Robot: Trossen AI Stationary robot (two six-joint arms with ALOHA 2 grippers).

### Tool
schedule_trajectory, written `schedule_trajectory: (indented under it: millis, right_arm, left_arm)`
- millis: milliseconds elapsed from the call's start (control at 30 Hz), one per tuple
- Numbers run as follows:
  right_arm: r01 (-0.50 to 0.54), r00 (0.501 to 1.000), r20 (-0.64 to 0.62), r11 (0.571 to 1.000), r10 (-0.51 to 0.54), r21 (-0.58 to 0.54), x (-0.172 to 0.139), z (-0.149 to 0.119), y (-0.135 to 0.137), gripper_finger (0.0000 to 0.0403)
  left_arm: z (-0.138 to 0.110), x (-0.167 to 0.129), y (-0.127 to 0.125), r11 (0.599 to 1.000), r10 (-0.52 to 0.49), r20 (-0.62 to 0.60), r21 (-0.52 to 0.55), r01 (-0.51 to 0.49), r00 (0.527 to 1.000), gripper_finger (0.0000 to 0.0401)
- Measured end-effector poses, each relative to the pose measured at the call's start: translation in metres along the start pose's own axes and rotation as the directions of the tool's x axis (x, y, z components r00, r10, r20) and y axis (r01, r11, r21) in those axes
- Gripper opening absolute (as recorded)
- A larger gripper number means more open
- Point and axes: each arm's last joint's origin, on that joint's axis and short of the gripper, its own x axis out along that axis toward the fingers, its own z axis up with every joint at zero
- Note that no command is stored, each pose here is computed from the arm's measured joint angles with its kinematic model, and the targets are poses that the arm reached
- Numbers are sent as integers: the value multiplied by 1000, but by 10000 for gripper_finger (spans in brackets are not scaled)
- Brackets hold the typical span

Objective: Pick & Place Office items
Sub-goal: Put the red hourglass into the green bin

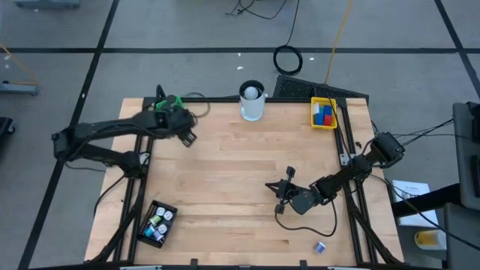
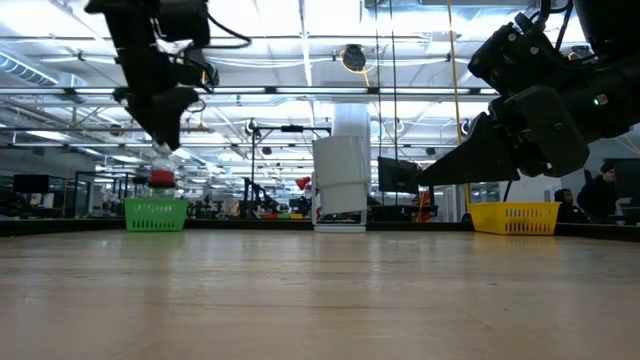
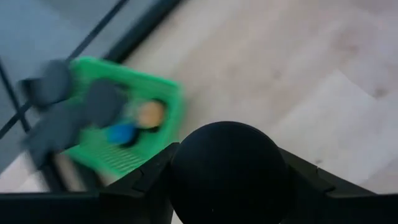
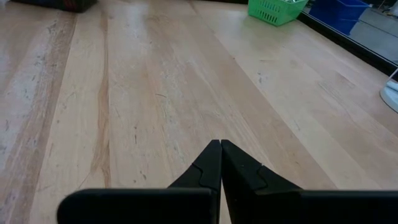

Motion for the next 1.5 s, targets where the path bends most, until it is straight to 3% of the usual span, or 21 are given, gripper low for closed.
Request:
schedule_trajectory:
  millis: [200, 433, 533, 1000, 1500]
  right_arm:
    - [-8, 1000, 1, 1000, 8, -3, -2, 0, 2, 0]
    - [-11, 1000, 2, 1000, 11, -5, -3, -1, 3, 0]
    - [-11, 1000, 2, 1000, 11, -5, -3, -1, 3, 0]
    - [-10, 1000, 2, 1000, 10, -5, -3, -1, 3, 0]
    - [-10, 1000, 2, 1000, 10, -5, -3, -1, 3, 0]
  left_arm:
    - [-9, -15, 41, 980, 88, 38, -184, -79, 995, 208]
    - [-27, 5, 70, 941, 184, -26, -285, -183, 983, 208]
    - [-27, 12, 78, 927, 187, 4, -331, -175, 982, 208]
    - [-25, 23, 92, 905, 137, 60, -414, -100, 989, 208]
    - [-22, 44, 97, 894, 135, -14, -430, -128, 991, 208]
